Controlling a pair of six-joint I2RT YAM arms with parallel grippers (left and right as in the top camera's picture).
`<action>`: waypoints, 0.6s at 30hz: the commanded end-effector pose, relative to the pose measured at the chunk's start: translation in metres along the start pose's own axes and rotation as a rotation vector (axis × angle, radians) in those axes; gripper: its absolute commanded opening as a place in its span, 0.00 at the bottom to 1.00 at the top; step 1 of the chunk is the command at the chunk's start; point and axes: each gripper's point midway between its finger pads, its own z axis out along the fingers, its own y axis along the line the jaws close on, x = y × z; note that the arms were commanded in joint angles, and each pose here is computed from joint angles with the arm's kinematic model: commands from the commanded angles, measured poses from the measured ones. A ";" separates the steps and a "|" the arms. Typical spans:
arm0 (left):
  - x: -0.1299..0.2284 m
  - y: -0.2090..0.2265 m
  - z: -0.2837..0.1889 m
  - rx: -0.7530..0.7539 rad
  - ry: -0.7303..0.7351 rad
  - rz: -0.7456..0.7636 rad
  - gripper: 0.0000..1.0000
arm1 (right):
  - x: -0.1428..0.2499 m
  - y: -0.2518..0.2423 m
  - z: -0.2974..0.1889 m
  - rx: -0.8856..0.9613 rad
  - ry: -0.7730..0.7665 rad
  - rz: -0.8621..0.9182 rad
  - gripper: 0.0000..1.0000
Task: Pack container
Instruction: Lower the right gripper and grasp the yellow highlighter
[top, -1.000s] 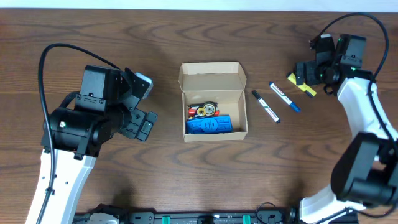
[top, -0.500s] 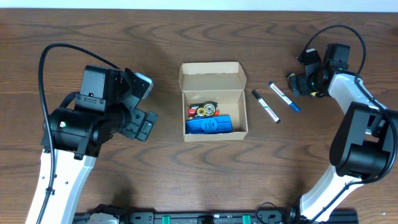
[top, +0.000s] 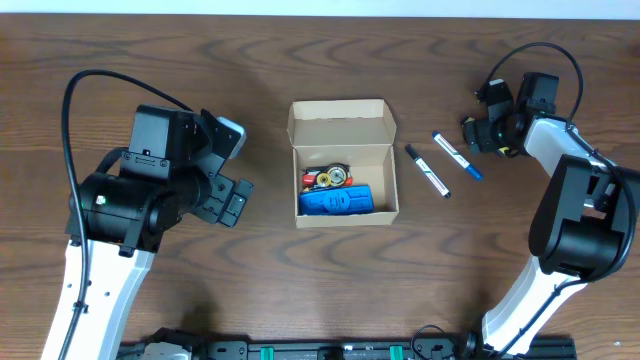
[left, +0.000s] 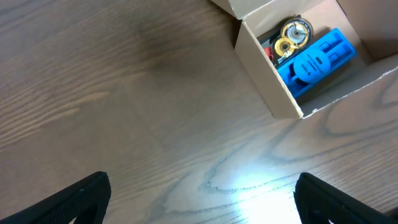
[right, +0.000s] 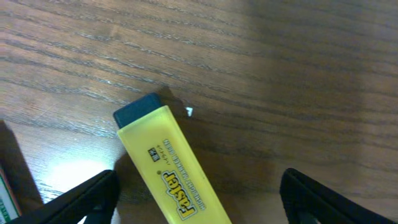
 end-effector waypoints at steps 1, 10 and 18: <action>-0.002 0.002 -0.004 -0.008 -0.009 0.009 0.95 | 0.009 0.001 0.011 -0.022 0.024 -0.003 0.80; -0.002 0.002 -0.004 -0.008 -0.009 0.009 0.95 | 0.014 0.009 0.014 -0.064 0.036 0.007 0.50; -0.002 0.002 -0.004 -0.008 -0.009 0.009 0.95 | 0.020 0.015 0.013 -0.090 0.061 0.045 0.32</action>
